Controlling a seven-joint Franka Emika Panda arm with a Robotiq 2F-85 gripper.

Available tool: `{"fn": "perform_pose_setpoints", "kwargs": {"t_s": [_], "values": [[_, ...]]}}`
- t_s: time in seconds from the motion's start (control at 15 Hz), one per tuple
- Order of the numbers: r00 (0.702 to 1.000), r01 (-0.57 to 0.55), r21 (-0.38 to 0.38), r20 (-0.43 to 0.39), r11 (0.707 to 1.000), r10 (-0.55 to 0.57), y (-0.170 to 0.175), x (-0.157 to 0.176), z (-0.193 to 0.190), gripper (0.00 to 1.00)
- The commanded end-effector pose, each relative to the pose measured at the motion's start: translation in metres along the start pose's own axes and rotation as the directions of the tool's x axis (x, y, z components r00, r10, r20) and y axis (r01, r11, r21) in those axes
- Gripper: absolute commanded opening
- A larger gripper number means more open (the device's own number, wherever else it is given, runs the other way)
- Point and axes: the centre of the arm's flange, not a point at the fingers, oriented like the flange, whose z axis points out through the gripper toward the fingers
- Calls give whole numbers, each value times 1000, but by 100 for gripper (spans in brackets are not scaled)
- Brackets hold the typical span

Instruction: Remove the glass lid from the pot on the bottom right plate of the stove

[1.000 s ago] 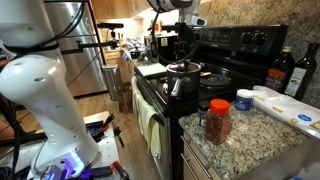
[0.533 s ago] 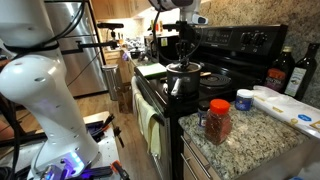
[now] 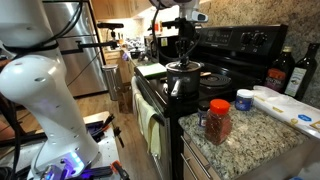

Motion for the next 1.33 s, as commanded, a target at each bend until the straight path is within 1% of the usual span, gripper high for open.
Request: {"fn": "perform_pose_setpoints", "kwargs": {"t_s": [0.0,0.2,0.33,0.47,0.6,0.67,0.8,0.87,0.93,1.0,1.07,1.27], "values": [[1000,-18,-38,-4,999,18,-2,-27,-36,12],[998,52,-60,-18,997,-53,-19,-34,-57,12],[992,120,-102,-22,988,-123,-48,-33,-66,12],[977,213,-154,3,965,-215,-91,-29,-67,12],[952,306,-188,42,933,-304,-141,-27,-62,12],[934,356,-197,64,914,-350,-167,-28,-59,12],[893,449,-225,93,865,-440,-212,-34,-53,12],[871,490,-240,101,838,-480,-224,-37,-53,12],[867,497,-256,100,829,-488,-228,-39,-54,12],[894,448,-221,78,866,-442,-221,-51,-36,12],[888,460,-224,81,859,-453,-229,-51,-34,20],[891,454,-223,89,863,-445,-226,-48,-29,20]]}}
